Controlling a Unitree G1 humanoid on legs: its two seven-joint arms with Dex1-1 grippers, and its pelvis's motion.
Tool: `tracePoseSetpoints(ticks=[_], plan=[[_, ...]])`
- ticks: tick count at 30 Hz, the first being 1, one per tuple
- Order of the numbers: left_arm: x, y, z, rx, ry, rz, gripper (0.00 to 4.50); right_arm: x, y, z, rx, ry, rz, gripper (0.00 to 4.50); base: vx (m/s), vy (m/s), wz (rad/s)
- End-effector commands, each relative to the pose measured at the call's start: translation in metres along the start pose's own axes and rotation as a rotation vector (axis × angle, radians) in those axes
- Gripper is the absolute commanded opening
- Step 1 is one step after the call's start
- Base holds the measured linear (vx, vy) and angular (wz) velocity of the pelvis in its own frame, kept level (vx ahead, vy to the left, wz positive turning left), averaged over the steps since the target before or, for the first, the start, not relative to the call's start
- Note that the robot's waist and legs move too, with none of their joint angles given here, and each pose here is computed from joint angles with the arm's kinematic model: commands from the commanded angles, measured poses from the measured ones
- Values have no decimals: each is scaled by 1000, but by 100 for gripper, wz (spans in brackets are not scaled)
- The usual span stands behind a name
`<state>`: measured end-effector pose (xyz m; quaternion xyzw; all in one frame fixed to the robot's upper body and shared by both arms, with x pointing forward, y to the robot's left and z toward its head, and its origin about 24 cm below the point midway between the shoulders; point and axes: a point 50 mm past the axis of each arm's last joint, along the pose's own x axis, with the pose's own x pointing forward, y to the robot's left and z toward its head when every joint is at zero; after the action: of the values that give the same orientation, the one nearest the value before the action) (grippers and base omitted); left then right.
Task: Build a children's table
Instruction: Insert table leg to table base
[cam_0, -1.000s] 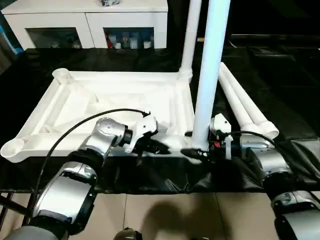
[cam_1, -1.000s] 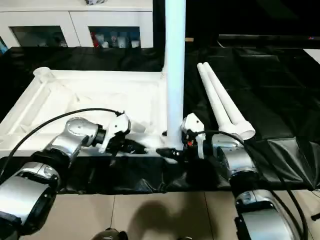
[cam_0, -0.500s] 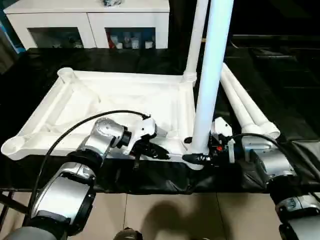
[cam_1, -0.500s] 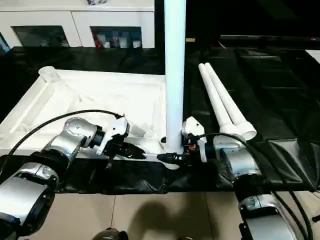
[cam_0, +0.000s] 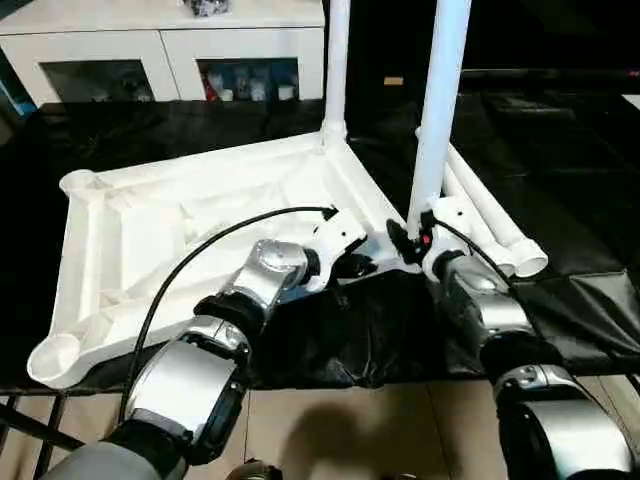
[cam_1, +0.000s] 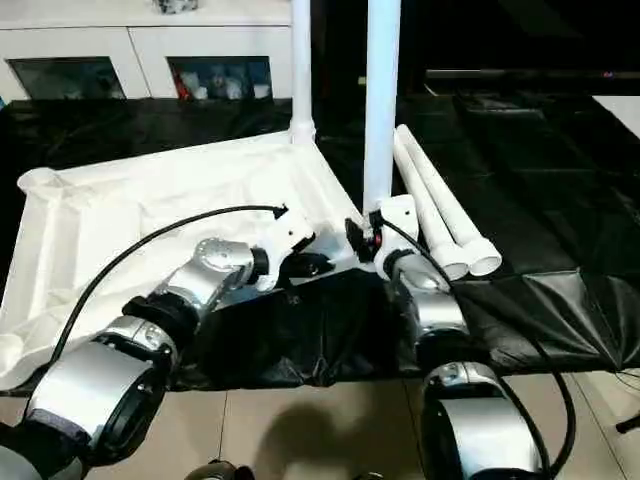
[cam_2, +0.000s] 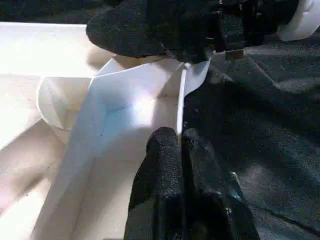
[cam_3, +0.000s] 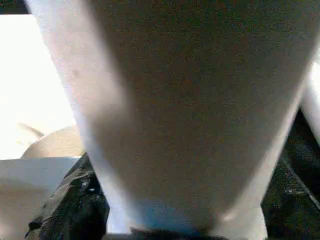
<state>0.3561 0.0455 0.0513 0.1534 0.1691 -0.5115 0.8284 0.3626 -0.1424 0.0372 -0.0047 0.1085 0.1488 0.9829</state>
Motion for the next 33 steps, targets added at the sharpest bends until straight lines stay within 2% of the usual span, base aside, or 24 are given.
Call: tracePoseSetpoints(ticks=[1,5,6,7,9,11,12,18,20,24,27,29,31,32,33], plan=[[7,-1,15,6,-62,74,0,4,30,-23,92,80,46,272,0,0,0],[7,-1,13,23,-55,70,0,6,33,-20,88,61,49,272,0,0,0],[7,-1,13,31,-53,67,0,6,33,-19,95,50,52,307,0,0,0],[6,-1,12,37,-52,64,0,6,32,-18,119,33,54,307,0,0,0],[5,0,11,44,-52,62,0,5,29,-15,155,8,59,342,0,0,0],[4,0,10,48,-51,60,0,5,28,-15,160,5,60,353,0,0,0],[3,1,9,50,-48,60,0,5,26,-13,164,-16,76,376,0,0,0],[-2,4,5,64,-41,64,0,-3,14,-4,161,-108,134,419,0,0,0],[-6,7,2,70,-32,67,0,-13,9,-3,116,-144,213,438,0,0,0],[-9,9,-2,73,-24,71,0,-26,5,-2,90,-172,332,438,0,0,0],[-13,11,-6,79,-11,64,0,-44,-3,0,55,-181,444,438,0,0,0],[-14,12,-8,80,-5,61,0,-54,-11,1,31,-178,465,438,0,0,0],[-16,12,-10,84,2,54,0,-65,-27,2,-15,-161,433,438,0,0,0],[-16,12,-10,84,2,54,0,-65,-27,2,-15,-161,433,438,0,0,0],[-17,12,-11,84,4,51,0,-72,-38,4,-22,-160,404,438,0,0,0]])
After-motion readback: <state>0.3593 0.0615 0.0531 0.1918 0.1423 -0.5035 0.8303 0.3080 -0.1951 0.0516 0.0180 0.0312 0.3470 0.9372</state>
